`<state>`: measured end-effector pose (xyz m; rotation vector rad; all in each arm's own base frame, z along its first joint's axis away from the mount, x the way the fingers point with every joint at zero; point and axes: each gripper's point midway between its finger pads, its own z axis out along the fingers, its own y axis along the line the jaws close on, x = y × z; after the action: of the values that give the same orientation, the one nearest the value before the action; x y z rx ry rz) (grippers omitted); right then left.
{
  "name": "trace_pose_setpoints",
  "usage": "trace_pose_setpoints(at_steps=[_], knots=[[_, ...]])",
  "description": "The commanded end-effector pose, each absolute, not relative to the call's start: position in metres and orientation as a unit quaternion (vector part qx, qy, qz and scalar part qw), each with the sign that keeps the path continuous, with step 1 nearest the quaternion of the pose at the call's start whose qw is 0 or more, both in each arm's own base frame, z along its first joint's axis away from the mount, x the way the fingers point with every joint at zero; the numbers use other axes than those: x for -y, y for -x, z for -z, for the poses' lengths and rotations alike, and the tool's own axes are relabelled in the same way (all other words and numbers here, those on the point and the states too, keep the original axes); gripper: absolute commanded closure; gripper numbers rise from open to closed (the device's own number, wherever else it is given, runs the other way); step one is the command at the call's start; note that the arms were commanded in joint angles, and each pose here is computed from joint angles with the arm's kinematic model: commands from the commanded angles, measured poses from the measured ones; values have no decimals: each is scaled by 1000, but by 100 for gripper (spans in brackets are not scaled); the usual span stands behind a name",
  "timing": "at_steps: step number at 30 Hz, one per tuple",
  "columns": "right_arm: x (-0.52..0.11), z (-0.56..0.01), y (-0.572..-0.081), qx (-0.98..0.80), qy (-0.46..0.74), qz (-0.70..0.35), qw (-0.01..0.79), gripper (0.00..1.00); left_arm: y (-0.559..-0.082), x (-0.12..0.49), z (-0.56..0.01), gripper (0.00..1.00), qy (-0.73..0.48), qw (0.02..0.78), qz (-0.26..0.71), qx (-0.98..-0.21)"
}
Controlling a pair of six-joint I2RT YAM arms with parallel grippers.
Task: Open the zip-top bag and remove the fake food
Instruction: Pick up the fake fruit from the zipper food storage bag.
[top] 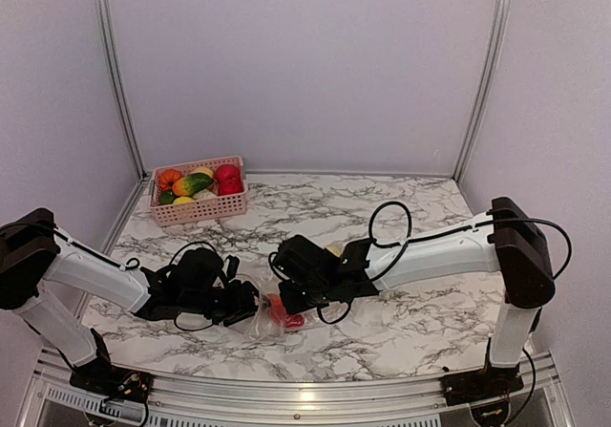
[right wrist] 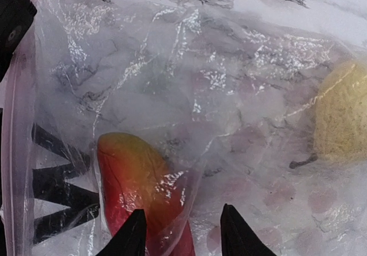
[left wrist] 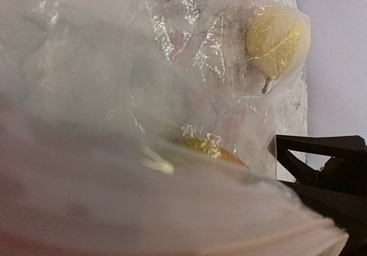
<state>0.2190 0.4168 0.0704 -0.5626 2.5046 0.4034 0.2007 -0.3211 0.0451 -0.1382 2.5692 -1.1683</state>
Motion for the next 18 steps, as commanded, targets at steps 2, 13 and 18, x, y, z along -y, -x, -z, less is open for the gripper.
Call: trace_pose_setpoints(at_steps=[2,13,18], knots=[[-425,-65,-218,-930,203,-156,265,65,-203,323,-47,41,49,159,406,-898],[-414,-51,-215,-938,195,-138,253,93,-202,330,-49,41,48,153,417,-895],[-411,-52,-216,-939,191,-132,254,98,-201,338,-49,41,43,146,420,-895]])
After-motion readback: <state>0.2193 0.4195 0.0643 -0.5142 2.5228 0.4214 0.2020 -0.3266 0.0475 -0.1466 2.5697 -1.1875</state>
